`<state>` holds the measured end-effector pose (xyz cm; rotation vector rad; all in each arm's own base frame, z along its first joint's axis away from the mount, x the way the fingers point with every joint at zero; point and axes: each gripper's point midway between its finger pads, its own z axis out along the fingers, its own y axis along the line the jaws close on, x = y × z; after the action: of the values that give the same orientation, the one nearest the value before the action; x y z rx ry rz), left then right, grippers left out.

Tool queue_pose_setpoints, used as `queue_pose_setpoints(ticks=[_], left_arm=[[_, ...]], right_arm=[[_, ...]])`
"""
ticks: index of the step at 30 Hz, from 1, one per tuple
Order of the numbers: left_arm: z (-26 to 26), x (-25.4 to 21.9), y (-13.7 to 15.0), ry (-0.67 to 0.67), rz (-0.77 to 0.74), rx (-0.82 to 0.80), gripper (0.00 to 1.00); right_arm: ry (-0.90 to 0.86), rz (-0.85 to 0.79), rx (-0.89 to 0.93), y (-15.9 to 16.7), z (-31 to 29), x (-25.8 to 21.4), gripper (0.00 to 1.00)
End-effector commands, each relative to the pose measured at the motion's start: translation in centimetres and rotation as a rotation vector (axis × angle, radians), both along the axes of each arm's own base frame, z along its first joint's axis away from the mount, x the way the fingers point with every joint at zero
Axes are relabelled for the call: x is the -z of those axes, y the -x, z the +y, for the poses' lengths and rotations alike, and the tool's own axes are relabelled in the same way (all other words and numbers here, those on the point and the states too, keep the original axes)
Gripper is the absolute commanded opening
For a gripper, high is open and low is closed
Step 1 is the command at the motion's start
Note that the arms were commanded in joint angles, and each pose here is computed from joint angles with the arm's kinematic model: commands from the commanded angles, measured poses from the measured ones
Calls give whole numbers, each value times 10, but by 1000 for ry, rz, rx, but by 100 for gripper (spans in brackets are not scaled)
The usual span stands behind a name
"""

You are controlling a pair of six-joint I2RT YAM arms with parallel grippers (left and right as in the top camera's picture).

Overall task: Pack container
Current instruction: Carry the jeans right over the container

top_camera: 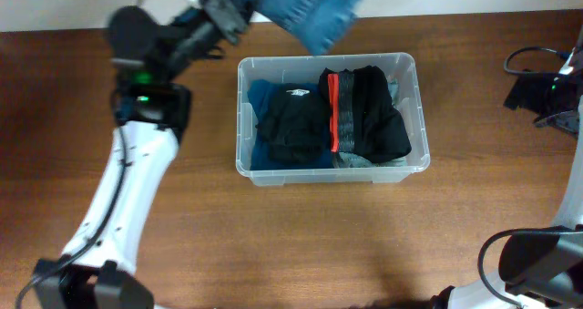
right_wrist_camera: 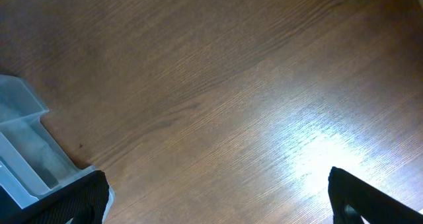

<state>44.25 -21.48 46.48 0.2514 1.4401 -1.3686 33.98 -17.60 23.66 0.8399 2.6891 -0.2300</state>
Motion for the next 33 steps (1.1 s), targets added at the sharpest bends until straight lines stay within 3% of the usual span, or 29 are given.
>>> queue_pose_setpoints(ticks=[1,14,33], left_arm=[[-49,-6,20,-31,-102,131,1],[-109,74,51,-153,-63,528,1],[-127,47,64,-124,-191,533,1]], right_arm=[[6,5,18,1,-3,1,98],[6,5,18,1,-3,1,98],[6,6,18,1,-3,1,98]])
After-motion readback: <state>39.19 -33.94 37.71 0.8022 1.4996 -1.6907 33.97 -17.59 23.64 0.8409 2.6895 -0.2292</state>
